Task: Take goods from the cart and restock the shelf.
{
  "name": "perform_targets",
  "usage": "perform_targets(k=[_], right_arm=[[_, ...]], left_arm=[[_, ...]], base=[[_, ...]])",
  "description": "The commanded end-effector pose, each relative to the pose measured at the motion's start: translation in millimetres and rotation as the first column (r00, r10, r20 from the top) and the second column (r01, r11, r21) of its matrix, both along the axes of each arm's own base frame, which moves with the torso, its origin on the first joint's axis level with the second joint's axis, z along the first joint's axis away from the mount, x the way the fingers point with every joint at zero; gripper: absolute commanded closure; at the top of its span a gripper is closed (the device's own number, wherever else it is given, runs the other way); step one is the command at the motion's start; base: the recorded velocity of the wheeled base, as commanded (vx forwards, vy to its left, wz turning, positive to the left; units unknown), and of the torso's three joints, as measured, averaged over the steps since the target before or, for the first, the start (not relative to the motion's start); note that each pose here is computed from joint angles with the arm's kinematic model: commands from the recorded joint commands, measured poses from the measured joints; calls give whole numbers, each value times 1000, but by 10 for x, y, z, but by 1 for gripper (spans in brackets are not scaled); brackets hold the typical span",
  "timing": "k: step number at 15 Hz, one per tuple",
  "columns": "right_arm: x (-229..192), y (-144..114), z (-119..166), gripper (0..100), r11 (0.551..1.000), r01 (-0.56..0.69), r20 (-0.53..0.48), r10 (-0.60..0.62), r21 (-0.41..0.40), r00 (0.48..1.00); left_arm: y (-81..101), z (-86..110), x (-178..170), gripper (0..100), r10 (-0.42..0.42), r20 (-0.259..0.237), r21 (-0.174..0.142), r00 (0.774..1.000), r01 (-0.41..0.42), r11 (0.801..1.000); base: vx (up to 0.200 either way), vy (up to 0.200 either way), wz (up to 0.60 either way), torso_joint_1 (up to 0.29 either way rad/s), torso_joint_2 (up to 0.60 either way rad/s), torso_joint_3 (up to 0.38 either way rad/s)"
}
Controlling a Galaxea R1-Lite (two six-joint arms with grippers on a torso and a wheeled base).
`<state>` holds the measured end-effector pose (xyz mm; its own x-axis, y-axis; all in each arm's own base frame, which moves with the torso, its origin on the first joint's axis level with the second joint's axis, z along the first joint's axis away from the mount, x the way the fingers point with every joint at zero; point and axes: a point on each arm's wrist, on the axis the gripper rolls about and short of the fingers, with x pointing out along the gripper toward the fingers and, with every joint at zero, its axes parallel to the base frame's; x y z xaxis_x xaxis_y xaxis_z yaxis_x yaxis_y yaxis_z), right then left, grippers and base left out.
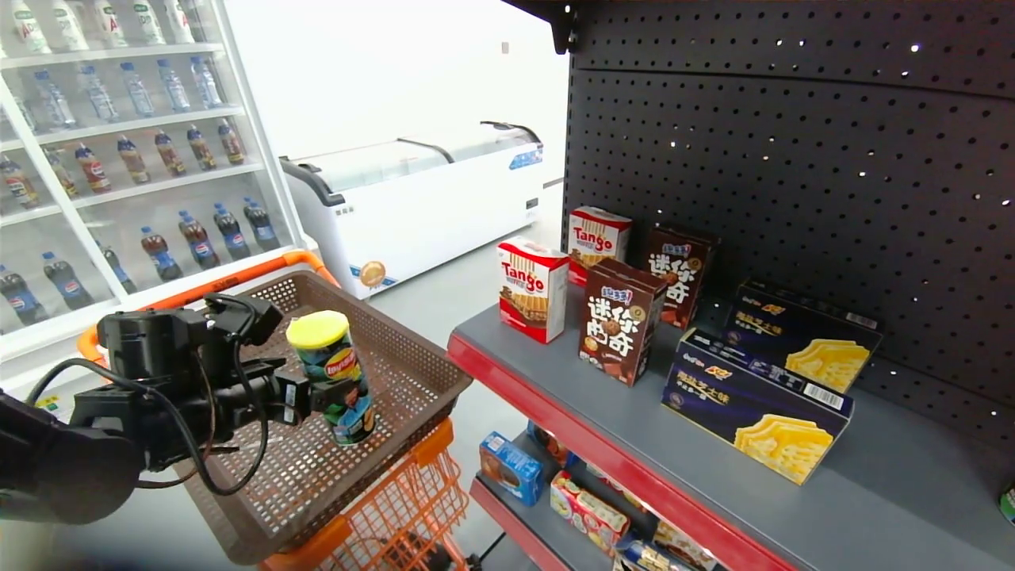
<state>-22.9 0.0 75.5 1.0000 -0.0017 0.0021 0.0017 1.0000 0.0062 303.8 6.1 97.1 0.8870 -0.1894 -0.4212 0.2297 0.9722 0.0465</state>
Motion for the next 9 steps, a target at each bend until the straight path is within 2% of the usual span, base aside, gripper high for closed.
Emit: perform_targets(k=[1, 3, 5, 8, 9], right_arm=[[1, 0, -1, 0, 1000, 0, -2, 0, 0, 1000], [1, 0, 1, 0, 1000, 0, -1, 0, 0, 1000], [1, 0, 1, 0, 1000, 0, -1, 0, 0, 1000], [1, 0, 1, 0, 1000, 0, -1, 0, 0, 1000], [1, 0, 1, 0, 1000, 0, -1, 0, 0, 1000]], left_arm=[[12, -245, 155, 0, 3, -31, -1, 1000, -3, 1000], [5, -323, 233, 0, -1, -9, 1, 1000, 1, 1000], [-39, -443, 283, 0, -14, -19, 3, 1000, 14, 1000], [-108, -493, 350, 0, -22, -17, -4, 1000, 22, 1000], [-134, -504, 395, 0, -11, 1, 12, 1000, 11, 1000]], base=[[0, 0, 0, 0, 0, 0], [0, 0, 0, 0, 0, 0], [0, 0, 0, 0, 0, 0], [0, 0, 0, 0, 0, 0], [0, 0, 0, 0, 0, 0]])
